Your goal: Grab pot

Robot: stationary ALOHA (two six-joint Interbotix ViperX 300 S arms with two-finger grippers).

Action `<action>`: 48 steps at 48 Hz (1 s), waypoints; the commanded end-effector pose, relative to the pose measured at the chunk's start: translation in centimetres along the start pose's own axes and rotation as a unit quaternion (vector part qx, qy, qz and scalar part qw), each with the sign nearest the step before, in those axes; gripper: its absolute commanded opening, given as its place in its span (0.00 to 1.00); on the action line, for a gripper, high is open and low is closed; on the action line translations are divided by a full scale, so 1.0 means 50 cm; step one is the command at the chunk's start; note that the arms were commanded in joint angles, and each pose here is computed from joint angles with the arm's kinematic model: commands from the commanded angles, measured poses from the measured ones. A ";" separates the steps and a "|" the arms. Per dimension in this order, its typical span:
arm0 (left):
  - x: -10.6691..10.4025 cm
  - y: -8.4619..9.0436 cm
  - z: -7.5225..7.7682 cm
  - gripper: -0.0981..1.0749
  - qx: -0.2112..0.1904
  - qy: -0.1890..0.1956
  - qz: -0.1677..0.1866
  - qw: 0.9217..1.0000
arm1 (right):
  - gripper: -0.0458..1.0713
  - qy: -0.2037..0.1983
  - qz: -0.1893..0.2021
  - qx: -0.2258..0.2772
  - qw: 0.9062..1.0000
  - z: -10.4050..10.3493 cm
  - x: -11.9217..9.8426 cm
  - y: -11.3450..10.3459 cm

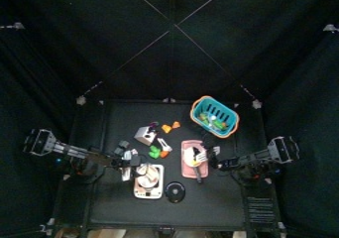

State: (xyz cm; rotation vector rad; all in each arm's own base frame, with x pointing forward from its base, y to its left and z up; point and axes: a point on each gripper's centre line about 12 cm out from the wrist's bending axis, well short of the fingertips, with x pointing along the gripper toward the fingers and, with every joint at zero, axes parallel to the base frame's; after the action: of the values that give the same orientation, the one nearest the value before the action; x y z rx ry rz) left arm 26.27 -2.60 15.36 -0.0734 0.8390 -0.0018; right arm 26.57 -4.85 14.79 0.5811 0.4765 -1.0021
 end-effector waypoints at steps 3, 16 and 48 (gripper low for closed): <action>0.008 0.000 0.011 0.92 -0.001 -0.003 0.000 1.000 | 0.84 -0.007 0.007 0.012 1.000 0.013 -0.004 0.011; 0.009 0.007 0.007 0.81 -0.007 0.002 0.005 1.000 | 0.84 -0.007 0.007 0.013 1.000 0.015 -0.004 0.011; 0.007 0.019 0.023 0.47 -0.014 0.005 0.018 1.000 | 0.84 -0.007 0.006 0.013 1.000 0.014 -0.003 0.010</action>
State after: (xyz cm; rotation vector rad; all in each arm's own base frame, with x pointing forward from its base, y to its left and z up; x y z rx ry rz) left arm 26.50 -1.65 14.82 -0.0851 0.8757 0.0411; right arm 26.57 -4.89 14.71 0.5811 0.4778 -1.0051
